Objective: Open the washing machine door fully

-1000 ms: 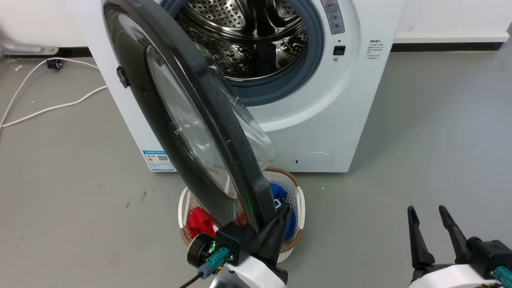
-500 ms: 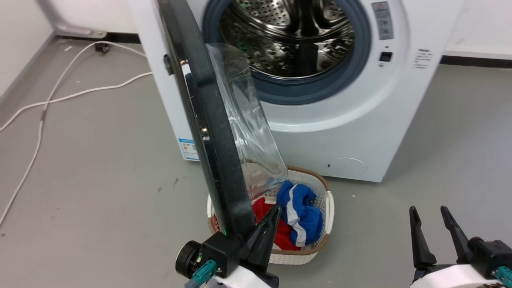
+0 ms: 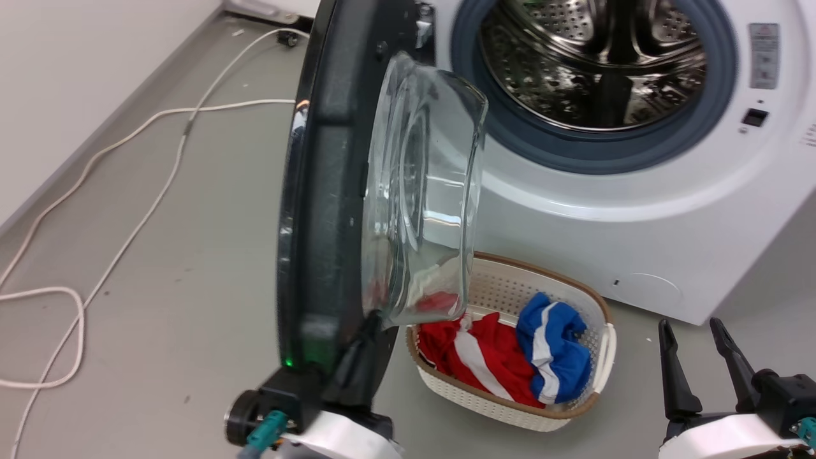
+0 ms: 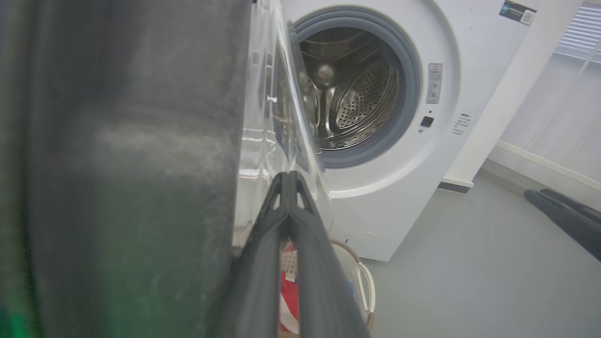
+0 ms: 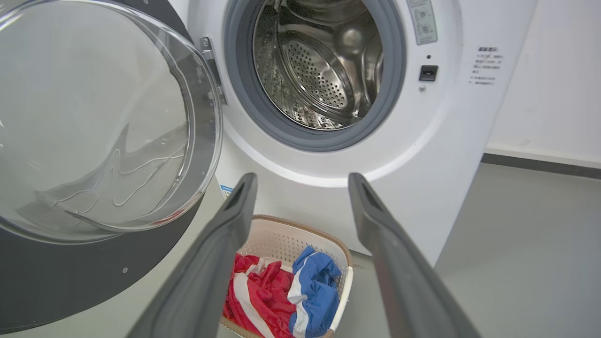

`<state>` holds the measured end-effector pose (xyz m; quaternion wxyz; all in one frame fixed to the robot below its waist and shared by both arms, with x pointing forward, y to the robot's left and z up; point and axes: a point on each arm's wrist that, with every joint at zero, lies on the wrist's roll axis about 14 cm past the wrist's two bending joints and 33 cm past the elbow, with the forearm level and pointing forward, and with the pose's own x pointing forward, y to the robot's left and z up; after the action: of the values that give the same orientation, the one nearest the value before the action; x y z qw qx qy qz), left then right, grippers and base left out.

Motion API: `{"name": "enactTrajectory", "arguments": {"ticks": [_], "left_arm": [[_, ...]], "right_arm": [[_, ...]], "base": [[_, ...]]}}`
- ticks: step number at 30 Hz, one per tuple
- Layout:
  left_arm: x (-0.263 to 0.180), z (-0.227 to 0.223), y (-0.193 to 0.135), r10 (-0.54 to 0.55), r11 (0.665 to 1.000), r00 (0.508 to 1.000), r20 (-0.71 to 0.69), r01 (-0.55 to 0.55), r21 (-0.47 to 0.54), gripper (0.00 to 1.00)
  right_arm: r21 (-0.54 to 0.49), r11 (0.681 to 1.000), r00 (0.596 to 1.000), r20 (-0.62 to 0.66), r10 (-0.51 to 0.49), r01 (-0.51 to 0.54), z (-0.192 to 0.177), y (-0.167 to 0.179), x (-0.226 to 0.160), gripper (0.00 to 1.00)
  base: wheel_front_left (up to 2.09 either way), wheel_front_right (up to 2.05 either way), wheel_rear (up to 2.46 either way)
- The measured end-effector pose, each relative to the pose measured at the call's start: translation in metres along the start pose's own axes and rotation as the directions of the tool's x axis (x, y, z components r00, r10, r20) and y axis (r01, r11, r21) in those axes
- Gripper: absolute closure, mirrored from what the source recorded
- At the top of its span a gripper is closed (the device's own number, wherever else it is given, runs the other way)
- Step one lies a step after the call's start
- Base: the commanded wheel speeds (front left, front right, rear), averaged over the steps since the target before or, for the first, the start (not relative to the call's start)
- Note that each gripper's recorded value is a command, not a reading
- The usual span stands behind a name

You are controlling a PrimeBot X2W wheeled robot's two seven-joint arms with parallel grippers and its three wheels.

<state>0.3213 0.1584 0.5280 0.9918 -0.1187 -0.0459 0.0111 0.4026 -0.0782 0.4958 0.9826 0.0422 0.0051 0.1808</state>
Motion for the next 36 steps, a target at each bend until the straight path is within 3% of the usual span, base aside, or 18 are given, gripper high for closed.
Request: {"name": "enactTrajectory", "arguments": {"ticks": [4,10,27,36], "left_arm": [[-0.012,0.017,0.057,0.174,0.984,0.983,0.053,-0.176,0.027,1.00],[-0.022,0.030,0.111,0.292,0.953,0.953,0.079,-0.297,0.061,1.00],[0.010,0.054,0.222,0.459,0.871,0.884,0.094,-0.468,0.147,1.00],[0.025,0.057,0.256,0.517,0.833,0.852,0.085,-0.524,0.177,1.00]], "right_arm": [[-0.002,0.998,0.998,-0.010,0.063,-0.063,-0.002,0.019,0.014,0.00],[0.002,0.997,0.997,-0.018,0.080,-0.080,-0.004,0.024,0.019,0.00],[0.005,0.999,0.997,-0.064,-0.042,0.042,-0.022,-0.020,0.016,0.00],[0.005,0.997,0.995,-0.073,-0.074,0.075,-0.028,-0.033,0.017,0.00]], "base": [[0.00,0.00,0.00],[0.00,0.00,0.00],[0.00,0.00,0.00],[0.00,0.00,0.00]]}}
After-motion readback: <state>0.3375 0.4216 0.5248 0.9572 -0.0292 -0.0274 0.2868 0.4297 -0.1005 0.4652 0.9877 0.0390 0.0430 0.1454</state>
